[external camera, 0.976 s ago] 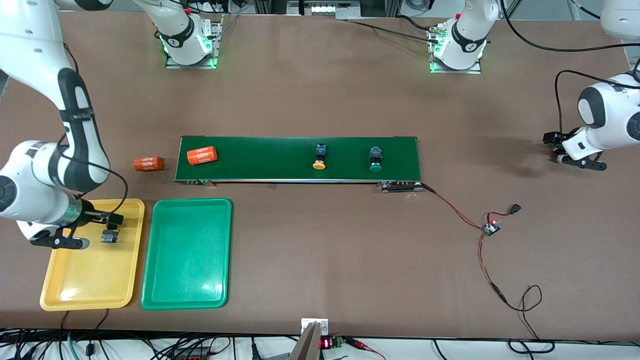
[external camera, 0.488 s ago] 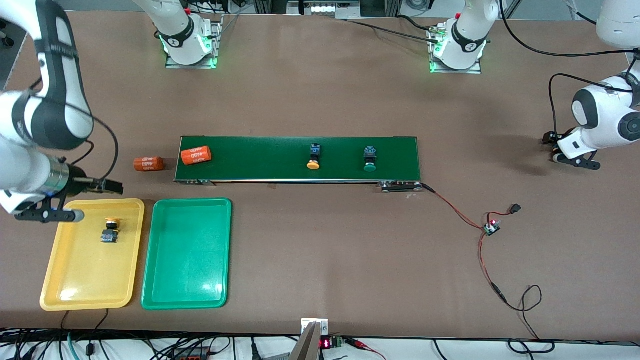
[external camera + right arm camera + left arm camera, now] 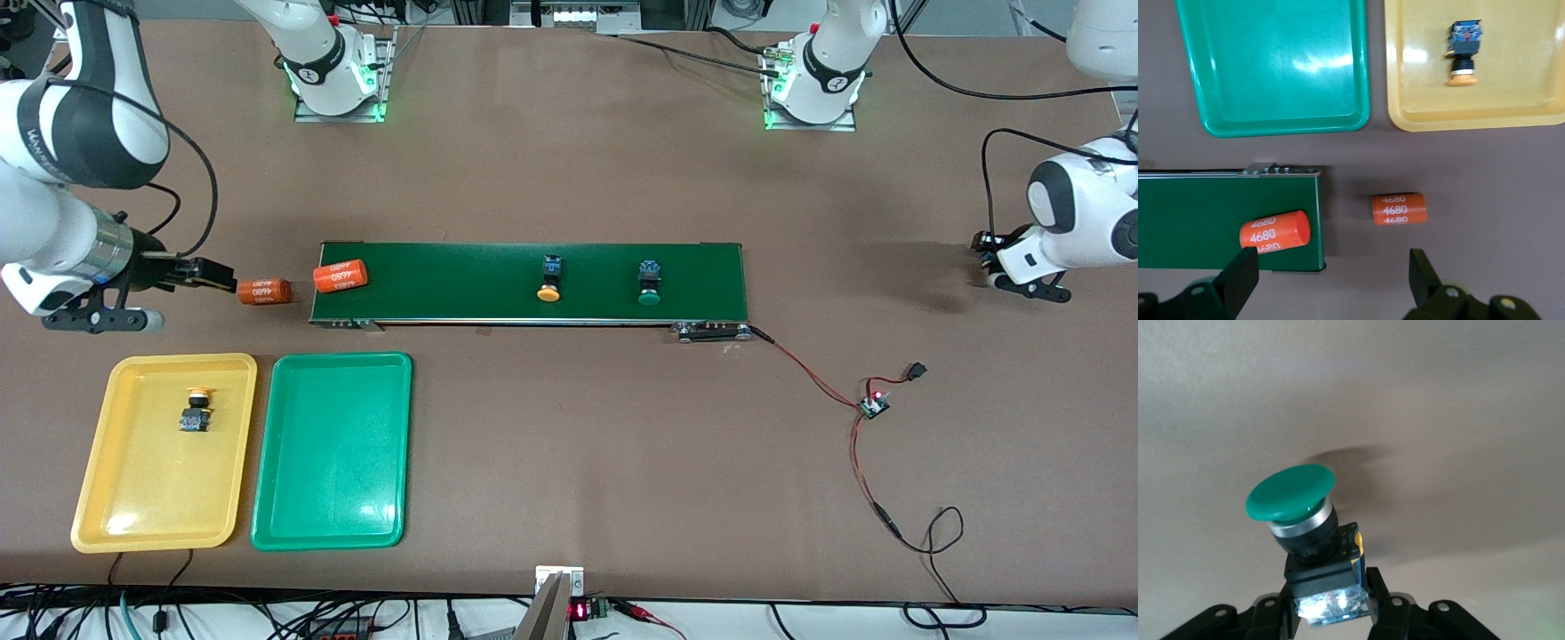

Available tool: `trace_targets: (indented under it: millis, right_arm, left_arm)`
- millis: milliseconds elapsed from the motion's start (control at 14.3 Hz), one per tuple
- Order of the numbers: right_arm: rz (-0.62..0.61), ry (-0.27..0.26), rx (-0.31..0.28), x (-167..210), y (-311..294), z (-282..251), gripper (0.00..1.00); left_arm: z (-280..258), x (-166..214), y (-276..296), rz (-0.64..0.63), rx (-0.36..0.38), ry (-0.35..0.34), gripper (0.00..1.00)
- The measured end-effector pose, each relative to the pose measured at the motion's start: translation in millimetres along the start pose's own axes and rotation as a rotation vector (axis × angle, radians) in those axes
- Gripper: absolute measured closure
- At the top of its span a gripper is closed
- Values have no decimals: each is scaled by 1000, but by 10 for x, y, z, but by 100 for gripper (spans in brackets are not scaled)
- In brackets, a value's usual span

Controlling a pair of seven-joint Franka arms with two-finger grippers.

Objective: Sort buttons by color to trays
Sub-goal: 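Move the right gripper to the belt while the left gripper carries green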

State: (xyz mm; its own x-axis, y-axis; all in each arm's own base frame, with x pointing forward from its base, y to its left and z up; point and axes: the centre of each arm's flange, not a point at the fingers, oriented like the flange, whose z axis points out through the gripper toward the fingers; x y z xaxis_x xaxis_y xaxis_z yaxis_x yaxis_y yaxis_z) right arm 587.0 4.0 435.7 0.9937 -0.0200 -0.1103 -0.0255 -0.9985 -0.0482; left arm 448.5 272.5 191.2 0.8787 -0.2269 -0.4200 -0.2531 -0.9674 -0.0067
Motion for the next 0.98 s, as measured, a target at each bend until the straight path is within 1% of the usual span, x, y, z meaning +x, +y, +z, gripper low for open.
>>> trace_targets:
  millis: [139, 279, 488, 627, 767, 976]
  right_arm:
    - [0, 26, 32, -113, -189, 178, 0]
    - [43, 42, 34, -264, -471, 421, 0]
    - [122, 30, 24, -525, -1136, 654, 0]
    - [178, 26, 17, -671, -1601, 700, 0]
    - [167, 28, 14, -800, -1967, 750, 0]
    - [134, 60, 29, -922, -2363, 843, 0]
  left_arm:
    - [-358, 169, 178, 31, -29, -6, 58]
    - [-625, 374, 452, 55, -72, 4, 58]
    - [-954, 720, 1013, 47, -139, -17, 58]
    - [-1185, 953, 1472, 46, -154, -20, 58]
    - [-1372, 1171, 2045, 56, -148, -10, 58]
    - [-1532, 1361, 3019, 70, -153, -5, 58]
